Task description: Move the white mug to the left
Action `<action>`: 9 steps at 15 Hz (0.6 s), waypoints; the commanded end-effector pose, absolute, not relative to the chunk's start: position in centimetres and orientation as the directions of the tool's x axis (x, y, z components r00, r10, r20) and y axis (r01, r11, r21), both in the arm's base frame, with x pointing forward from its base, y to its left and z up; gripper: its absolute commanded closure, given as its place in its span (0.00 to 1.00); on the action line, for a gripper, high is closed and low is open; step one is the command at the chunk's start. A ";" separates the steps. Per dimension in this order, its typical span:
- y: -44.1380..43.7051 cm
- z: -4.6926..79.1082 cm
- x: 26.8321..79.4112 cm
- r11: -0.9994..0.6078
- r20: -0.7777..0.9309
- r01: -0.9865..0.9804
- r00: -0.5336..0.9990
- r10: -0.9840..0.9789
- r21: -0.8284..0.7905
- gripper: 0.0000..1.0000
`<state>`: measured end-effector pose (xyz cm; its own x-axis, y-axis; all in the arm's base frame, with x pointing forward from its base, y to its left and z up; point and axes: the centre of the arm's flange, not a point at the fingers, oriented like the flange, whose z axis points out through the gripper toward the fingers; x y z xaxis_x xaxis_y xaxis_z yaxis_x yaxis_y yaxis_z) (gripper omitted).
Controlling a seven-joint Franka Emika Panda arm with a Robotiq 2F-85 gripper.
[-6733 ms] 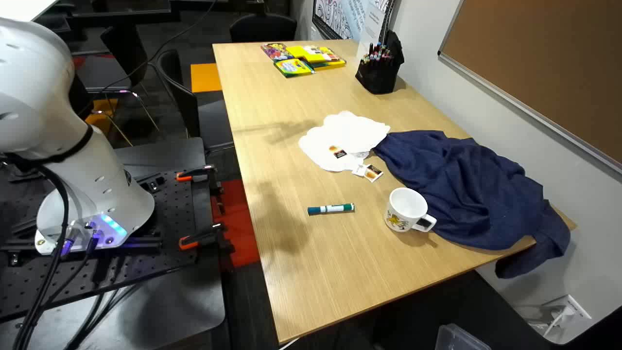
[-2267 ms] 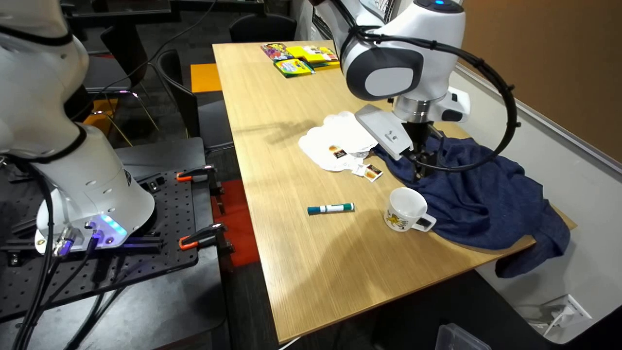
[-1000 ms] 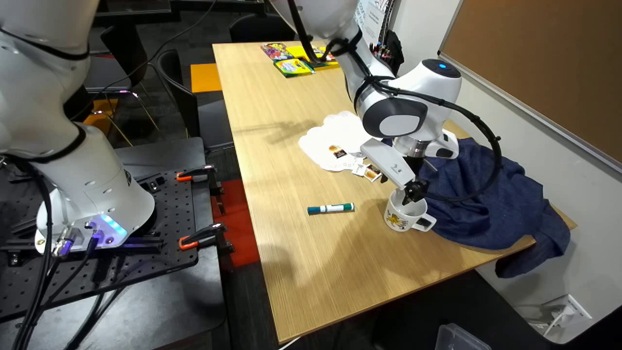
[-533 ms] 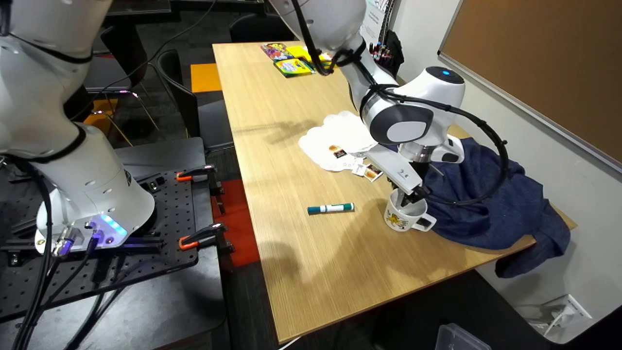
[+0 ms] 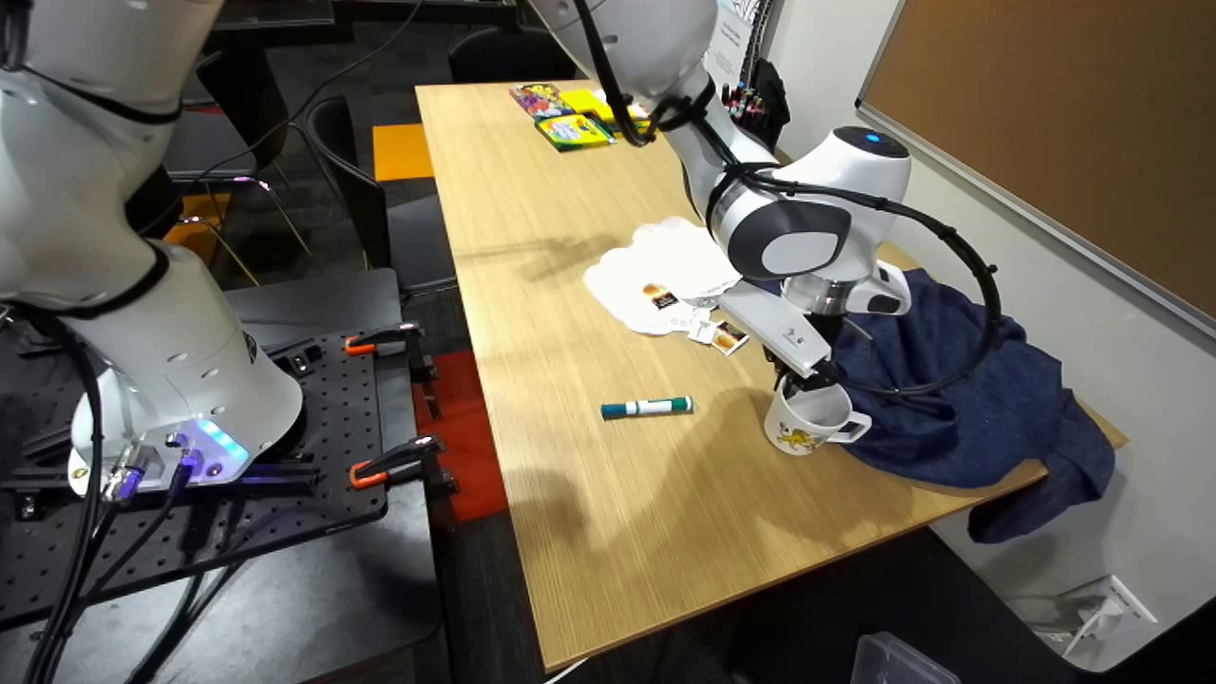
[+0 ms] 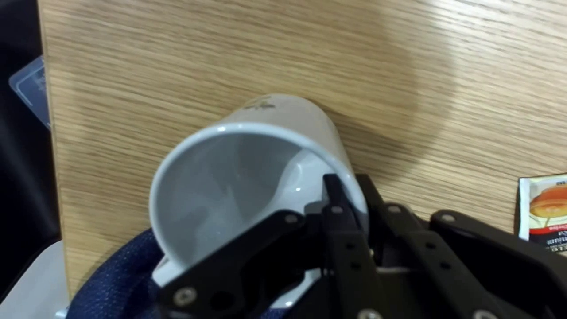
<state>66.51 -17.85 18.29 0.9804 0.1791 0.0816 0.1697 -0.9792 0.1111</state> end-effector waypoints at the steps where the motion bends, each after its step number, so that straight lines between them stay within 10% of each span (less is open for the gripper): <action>1: -17.0 19.6 66.8 -0.980 0.055 0.140 0.987 0.149 0.143 0.97; 9: -13.8 21.0 65.8 -0.978 0.054 0.168 0.983 0.176 0.123 0.97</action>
